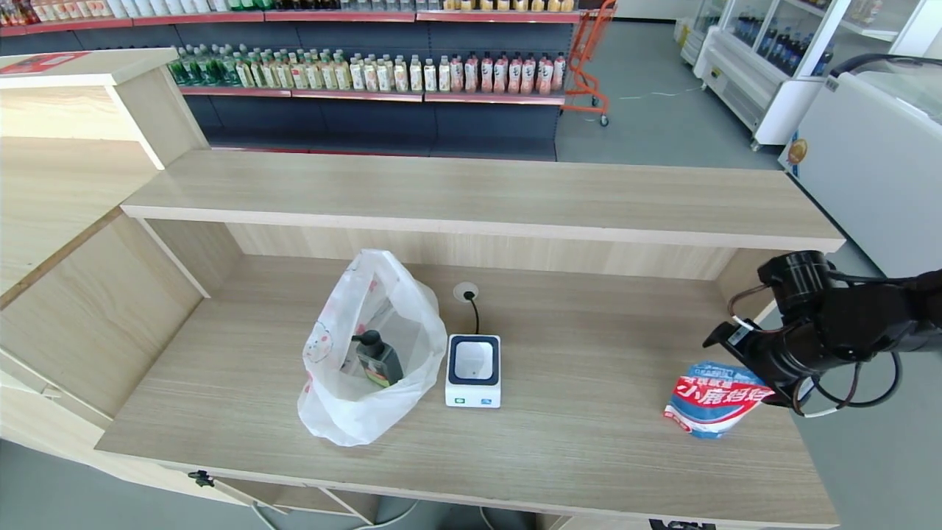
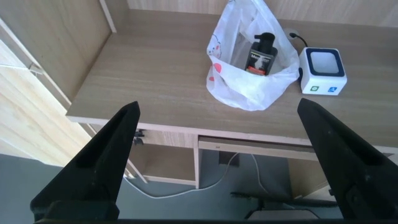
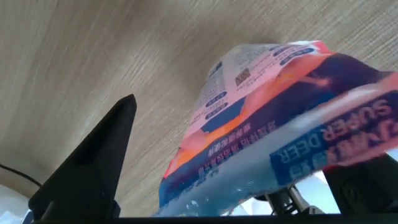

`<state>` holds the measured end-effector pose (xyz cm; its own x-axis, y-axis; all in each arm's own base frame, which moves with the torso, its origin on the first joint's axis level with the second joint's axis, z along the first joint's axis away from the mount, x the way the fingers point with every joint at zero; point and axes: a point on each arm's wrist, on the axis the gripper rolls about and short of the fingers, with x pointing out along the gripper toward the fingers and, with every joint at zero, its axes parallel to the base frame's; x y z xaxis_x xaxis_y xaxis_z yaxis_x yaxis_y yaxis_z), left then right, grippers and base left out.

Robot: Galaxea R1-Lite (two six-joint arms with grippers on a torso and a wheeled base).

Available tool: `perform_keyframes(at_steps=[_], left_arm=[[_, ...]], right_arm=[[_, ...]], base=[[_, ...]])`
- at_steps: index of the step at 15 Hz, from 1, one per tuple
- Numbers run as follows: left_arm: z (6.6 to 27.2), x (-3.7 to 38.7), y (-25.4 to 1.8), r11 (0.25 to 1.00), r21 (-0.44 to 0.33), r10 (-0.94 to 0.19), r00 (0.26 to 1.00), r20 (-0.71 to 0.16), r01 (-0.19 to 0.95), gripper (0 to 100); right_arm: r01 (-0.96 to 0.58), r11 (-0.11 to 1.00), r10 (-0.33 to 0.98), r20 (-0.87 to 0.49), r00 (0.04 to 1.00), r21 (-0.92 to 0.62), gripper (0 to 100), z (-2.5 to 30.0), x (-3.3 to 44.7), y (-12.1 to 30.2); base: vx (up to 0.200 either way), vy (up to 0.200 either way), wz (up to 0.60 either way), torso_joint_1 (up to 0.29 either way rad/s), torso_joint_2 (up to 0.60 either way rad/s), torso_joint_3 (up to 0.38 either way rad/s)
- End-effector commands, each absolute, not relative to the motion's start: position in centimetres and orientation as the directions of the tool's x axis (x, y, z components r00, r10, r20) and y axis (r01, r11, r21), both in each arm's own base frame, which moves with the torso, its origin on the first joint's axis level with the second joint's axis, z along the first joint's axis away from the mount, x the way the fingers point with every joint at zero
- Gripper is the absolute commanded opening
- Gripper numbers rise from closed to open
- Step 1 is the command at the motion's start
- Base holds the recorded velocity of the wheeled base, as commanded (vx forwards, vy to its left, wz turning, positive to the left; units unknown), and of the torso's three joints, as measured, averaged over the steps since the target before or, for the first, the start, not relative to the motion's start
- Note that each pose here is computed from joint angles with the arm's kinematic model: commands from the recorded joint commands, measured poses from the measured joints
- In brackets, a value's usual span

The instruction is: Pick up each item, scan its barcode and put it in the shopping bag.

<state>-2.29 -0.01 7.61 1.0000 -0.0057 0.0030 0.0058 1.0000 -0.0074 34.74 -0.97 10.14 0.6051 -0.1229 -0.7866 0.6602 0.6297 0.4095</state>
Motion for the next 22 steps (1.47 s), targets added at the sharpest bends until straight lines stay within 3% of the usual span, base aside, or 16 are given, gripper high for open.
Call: perform_keyframes(at_steps=[1, 6, 7, 11, 15, 17, 18, 20, 21, 22], left_arm=[[7.6, -2.3, 0.0, 1.000, -0.008, -0.006, 1.000, 0.003, 0.006, 100], [7.6, -2.3, 0.0, 1.000, -0.008, -0.006, 1.000, 0.003, 0.006, 100], [7.6, -2.3, 0.0, 1.000, -0.008, -0.006, 1.000, 0.003, 0.006, 100], [7.6, -2.3, 0.0, 1.000, -0.008, -0.006, 1.000, 0.003, 0.006, 100], [7.6, -2.3, 0.0, 1.000, -0.008, -0.006, 1.000, 0.003, 0.006, 100], [7.6, -2.3, 0.0, 1.000, -0.008, -0.006, 1.000, 0.003, 0.006, 100], [7.6, -2.3, 0.0, 1.000, -0.008, -0.006, 1.000, 0.003, 0.006, 100], [7.6, -2.3, 0.0, 1.000, -0.008, -0.006, 1.000, 0.003, 0.006, 100], [7.6, -2.3, 0.0, 1.000, -0.008, -0.006, 1.000, 0.003, 0.006, 100], [7.6, -2.3, 0.0, 1.000, -0.008, -0.006, 1.000, 0.003, 0.006, 100]], right_arm=[[0.660, 0.650, -0.121, -0.806, 0.580, 0.377, 100, 7.7, 36.4, 0.0], [0.610, 0.724, -0.122, -0.810, 0.573, 0.322, 100, 5.3, 37.4, 1.3], [0.602, 0.736, -0.123, -0.813, 0.569, 0.310, 0, 5.0, 37.5, 1.3], [0.537, 0.819, -0.171, -0.806, 0.566, 0.203, 0, 4.6, 37.5, 1.7], [0.416, 0.884, -0.145, -0.720, 0.678, 0.213, 0, 7.1, 37.4, 2.1], [0.266, 0.921, -0.001, -0.679, 0.734, 0.286, 0, 10.1, 36.3, 2.2], [0.079, 0.920, 0.190, -0.615, 0.765, 0.383, 0, 13.7, 34.3, 1.9], [-0.189, 0.890, 0.410, -0.549, 0.729, 0.415, 0, 16.8, 30.6, 1.7], [-0.424, 0.803, 0.591, -0.470, 0.655, 0.419, 0, 17.9, 27.8, 1.0], [-0.511, 0.754, 0.656, -0.435, 0.617, 0.413, 0, 17.9, 27.0, 0.8]], base=[[0.000, 0.000, 0.00, 0.000, 0.00, 0.000], [0.000, 0.000, 0.00, 0.000, 0.00, 0.000], [0.000, 0.000, 0.00, 0.000, 0.00, 0.000], [0.000, 0.000, 0.00, 0.000, 0.00, 0.000], [0.000, 0.000, 0.00, 0.000, 0.00, 0.000], [0.000, 0.000, 0.00, 0.000, 0.00, 0.000], [0.000, 0.000, 0.00, 0.000, 0.00, 0.000], [0.000, 0.000, 0.00, 0.000, 0.00, 0.000], [0.000, 0.000, 0.00, 0.000, 0.00, 0.000], [0.000, 0.000, 0.00, 0.000, 0.00, 0.000]])
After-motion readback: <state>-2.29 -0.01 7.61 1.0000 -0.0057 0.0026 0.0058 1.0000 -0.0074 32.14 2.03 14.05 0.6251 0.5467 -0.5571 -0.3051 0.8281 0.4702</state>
